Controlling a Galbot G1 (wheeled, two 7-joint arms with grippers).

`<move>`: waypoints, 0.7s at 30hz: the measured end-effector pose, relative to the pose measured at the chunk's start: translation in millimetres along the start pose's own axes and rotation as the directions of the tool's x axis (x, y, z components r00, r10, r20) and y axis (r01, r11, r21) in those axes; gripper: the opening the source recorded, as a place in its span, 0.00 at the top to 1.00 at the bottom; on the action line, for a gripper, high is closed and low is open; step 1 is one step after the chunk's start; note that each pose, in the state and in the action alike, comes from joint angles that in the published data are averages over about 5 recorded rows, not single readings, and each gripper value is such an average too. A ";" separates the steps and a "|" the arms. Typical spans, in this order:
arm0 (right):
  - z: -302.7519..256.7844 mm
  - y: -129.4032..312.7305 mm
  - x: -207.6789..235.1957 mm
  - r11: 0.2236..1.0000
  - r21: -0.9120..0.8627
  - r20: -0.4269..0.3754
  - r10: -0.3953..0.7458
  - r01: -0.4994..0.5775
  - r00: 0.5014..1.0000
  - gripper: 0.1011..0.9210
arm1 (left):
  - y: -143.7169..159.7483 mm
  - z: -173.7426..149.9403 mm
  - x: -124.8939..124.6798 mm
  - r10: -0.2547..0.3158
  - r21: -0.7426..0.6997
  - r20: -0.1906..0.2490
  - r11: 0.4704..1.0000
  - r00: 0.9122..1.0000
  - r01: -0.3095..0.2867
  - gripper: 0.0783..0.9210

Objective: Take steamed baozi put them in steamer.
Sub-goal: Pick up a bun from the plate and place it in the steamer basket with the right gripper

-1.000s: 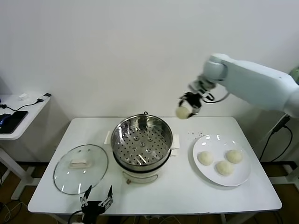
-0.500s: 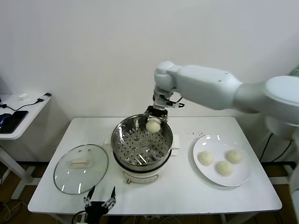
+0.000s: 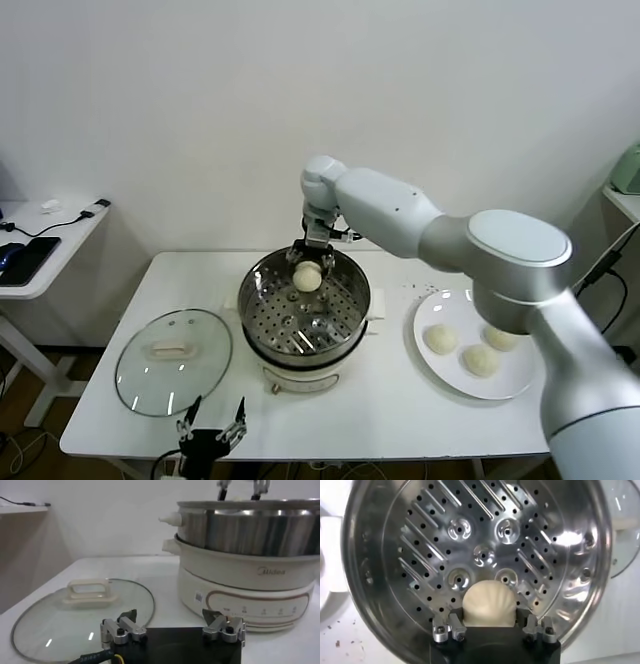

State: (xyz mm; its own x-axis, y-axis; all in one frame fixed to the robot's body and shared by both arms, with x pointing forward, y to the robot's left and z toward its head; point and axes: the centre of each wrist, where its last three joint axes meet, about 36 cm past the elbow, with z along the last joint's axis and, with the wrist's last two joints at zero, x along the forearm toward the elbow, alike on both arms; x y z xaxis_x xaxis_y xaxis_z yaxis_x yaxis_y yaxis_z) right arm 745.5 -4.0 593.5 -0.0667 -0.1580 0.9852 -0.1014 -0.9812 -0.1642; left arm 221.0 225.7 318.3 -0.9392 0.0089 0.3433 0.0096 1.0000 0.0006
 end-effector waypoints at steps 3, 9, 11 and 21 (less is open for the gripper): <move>1.3 -0.7 -6.1 1.000 -0.010 0.000 0.006 -0.006 1.000 0.28 | 0.4 -3.6 -0.5 0.000 0.006 0.010 1.000 1.000 0.000 0.12; 5.8 2.2 -6.2 0.999 -0.030 -0.010 0.016 -0.016 1.000 0.14 | 2.4 -7.4 0.5 -0.001 0.013 0.021 1.000 1.000 0.001 0.12; 7.5 3.6 -2.4 0.999 -0.035 -0.011 0.015 -0.016 1.000 0.13 | 3.0 -8.3 1.4 -0.002 0.015 0.024 1.000 1.000 0.002 0.12; 18.8 25.1 48.1 0.996 -0.071 0.028 0.046 -0.044 0.999 0.12 | 9.7 -10.7 3.0 -0.014 0.006 0.034 1.000 0.999 0.014 0.12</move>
State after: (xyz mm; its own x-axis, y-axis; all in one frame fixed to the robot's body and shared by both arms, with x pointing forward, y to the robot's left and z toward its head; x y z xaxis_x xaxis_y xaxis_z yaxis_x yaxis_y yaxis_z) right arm 758.4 -38.3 637.7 -0.0437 -0.2057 0.9776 -0.1690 -0.9630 -0.2102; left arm 222.0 235.4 329.4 -0.9502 -0.0048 0.3115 -0.0052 1.0000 -0.0004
